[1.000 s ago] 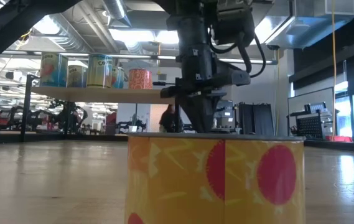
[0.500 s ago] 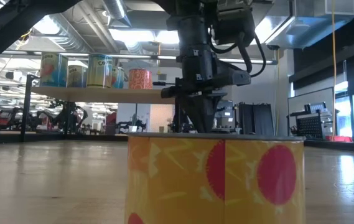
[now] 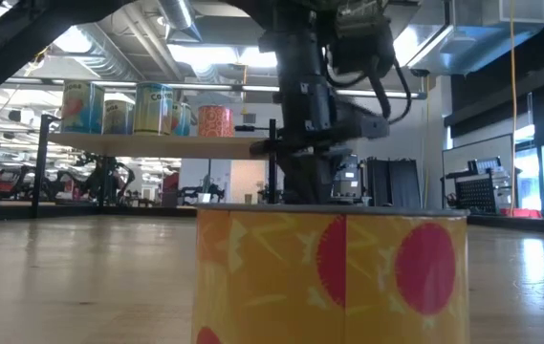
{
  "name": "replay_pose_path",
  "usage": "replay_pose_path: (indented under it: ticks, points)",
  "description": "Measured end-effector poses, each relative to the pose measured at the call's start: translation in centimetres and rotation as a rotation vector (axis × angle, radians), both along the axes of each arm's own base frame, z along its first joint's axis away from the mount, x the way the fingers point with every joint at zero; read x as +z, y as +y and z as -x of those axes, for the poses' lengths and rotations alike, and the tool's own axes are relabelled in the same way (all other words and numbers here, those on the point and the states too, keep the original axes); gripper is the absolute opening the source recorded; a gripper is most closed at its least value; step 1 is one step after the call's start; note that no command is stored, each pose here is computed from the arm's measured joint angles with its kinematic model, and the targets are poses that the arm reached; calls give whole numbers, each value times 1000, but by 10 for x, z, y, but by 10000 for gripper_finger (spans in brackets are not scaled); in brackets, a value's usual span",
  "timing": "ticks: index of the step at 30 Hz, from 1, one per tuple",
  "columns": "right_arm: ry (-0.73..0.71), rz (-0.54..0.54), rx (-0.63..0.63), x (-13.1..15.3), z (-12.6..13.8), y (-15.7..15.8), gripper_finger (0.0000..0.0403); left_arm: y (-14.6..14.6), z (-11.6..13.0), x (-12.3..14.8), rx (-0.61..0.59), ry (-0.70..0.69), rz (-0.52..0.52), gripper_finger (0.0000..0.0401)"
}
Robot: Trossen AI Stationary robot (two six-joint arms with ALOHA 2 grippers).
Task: Pick and place cans onto a shelf
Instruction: Put the blue tuna can on the shelf
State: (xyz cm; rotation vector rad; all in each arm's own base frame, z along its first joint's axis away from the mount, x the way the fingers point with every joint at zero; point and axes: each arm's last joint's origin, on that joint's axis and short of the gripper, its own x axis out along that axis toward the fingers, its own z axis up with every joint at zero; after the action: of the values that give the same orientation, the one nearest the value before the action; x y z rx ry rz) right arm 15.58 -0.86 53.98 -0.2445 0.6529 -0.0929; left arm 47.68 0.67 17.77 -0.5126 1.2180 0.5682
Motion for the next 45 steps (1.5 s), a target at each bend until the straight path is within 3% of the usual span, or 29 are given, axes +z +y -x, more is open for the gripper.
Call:
replay_pose_path:
  ticks: [16, 23, 30, 35, 40, 45]
  points:
    - [0, 0, 0, 0, 0, 0, 6, -1, -5, -14, -13, -1, 46, 63]
    - [0, 0, 0, 0, 0, 0, 6, 1, -3, -15, -44, 27, 76, 9]
    - [0, -2, 2, 0, 0, 0, 6, 0, 0, -11, -133, 49, 101, 3]
    - [1, -34, 77, 0, 0, 2, 6, -3, 4, 3, -247, 90, 104, 2]
    - [1, -48, 108, 0, 0, 3, 6, -6, 5, 38, -358, 101, 52, 1]
    - [1, -48, 108, 0, 0, 3, 6, -3, 8, 73, -378, 88, -9, 1]
